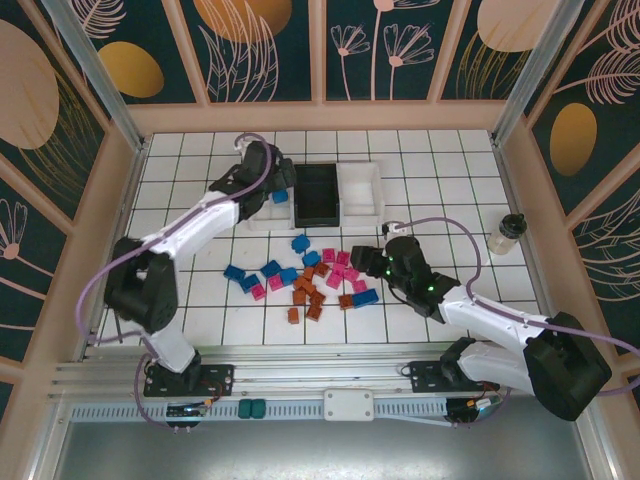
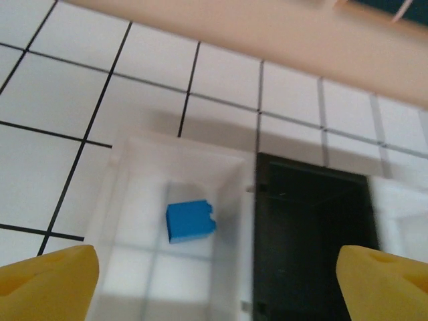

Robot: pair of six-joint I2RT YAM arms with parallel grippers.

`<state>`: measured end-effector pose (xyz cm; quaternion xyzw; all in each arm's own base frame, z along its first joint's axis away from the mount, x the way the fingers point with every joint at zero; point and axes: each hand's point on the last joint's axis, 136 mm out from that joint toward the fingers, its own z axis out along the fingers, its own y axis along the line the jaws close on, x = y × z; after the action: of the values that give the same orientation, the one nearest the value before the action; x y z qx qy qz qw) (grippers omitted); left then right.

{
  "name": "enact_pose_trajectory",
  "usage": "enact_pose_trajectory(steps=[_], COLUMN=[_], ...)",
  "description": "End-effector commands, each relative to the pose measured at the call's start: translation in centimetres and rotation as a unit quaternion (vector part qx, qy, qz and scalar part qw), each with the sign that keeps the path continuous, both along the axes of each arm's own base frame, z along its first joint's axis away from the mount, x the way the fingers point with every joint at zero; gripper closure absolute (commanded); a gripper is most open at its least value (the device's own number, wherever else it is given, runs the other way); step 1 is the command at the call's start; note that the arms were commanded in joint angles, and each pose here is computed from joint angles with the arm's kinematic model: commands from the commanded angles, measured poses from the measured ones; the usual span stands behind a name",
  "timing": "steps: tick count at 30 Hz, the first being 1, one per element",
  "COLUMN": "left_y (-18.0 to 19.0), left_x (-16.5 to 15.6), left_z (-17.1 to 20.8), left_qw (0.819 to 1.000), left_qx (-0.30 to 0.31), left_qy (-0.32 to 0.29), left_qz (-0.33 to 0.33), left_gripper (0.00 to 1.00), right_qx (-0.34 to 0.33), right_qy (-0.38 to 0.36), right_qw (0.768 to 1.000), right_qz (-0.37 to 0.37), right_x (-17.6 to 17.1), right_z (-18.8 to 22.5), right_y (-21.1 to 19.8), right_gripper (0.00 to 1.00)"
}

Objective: Sort the legos into containers by color
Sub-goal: Place the lego in the container, then pick up the lego from the bottom-center of the table.

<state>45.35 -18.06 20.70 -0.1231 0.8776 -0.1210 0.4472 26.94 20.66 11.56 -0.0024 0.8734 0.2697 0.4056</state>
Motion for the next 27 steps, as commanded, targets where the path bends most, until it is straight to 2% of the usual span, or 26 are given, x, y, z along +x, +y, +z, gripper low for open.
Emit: enact_pose_trajectory(steps=[1, 6, 14, 20, 27], left_y=[-0.2, 1.2, 4.5, 5.7, 5.7], left_x=[-2.6, -7.3, -13.0, -14.6, -14.7], left_z=[4.5, 3.4, -0.4, -0.7, -2.0], left_qw=[0.995, 0.991, 0.993, 0.993, 0.994], left_qx=[-0.076, -0.115, -0.113, -0.111, -0.105], left_qy=[-0.055, -0.057, -0.032, -0.039, -0.025], left_qz=[-0.024, -0.036, -0.017, -0.009, -0.010], left_gripper=[0.05, 0.02, 0.02, 0.02, 0.02], right_qx=[-0.035, -0.069, -0.187, -0.226, -0.253], right_qy=[0.046, 0.087, 0.130, 0.137, 0.163], right_qw=[0.998, 0.993, 0.970, 0.961, 0.951], right_qz=[0.006, 0.046, 0.080, 0.085, 0.072], right_x=[-1.3, -2.3, -3.1, -3.5, -4.7], right_z=[-2.7, -5.0, -8.3, -8.8, -9.8], right_y=[-1.0, -0.1, 1.1, 1.6, -0.3], right_gripper=[0.34, 0.34, 0.36, 0.38, 0.44])
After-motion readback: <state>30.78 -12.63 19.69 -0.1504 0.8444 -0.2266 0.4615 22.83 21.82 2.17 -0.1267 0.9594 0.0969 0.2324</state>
